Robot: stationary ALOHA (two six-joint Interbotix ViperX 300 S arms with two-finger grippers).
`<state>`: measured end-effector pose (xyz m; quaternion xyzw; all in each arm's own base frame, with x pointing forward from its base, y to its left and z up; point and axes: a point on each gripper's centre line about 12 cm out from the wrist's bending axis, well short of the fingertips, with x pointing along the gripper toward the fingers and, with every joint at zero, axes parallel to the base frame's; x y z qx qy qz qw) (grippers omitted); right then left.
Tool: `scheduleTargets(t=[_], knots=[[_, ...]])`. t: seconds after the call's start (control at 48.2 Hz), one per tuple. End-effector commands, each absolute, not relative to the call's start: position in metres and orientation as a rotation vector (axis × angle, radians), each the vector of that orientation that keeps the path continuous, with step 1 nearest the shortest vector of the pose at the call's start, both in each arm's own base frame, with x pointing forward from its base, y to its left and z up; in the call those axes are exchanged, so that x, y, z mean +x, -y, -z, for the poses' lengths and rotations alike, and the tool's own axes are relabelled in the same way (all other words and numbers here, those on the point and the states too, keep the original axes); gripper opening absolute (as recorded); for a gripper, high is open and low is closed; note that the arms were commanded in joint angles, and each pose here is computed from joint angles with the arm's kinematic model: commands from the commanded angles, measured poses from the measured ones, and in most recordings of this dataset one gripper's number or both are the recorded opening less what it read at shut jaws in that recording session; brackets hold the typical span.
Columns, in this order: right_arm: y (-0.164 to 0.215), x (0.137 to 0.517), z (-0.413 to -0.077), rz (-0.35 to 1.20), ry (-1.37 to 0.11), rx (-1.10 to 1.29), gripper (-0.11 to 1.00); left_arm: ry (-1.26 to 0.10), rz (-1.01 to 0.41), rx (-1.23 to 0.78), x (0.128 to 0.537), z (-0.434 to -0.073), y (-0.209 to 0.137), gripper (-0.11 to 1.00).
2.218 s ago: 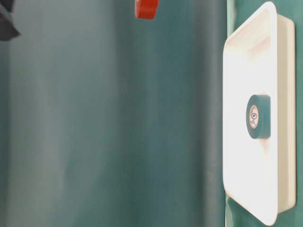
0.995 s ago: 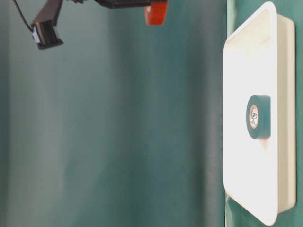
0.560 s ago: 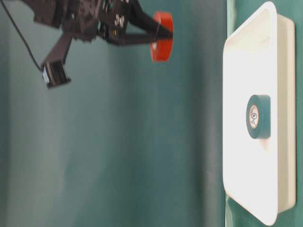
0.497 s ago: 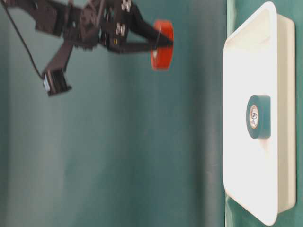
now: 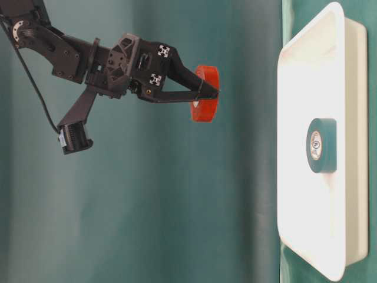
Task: Pick up the tape from a random location and place it into the white case.
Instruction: 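Carry the red roll with the right gripper over the white tray, then lower the red roll beside the teal roll and open the right gripper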
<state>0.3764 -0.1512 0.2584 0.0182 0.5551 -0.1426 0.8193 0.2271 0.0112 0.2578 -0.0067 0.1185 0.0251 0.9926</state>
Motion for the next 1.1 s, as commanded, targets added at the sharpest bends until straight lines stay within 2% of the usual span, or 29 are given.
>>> scheduleTargets(t=[0.0, 1.078], knots=[[0.1509, 0.3796, -0.2728, 0.306, -1.137, 0.029, 0.29, -0.216, -0.049, -0.016, 0.2302, -0.2660, -0.0110, 0.97], [0.1512, 0.3786, -0.2719, 0.306, -1.139, 0.029, 0.29, -0.216, -0.051, -0.017, 0.2302, -0.2660, -0.0114, 0.97]])
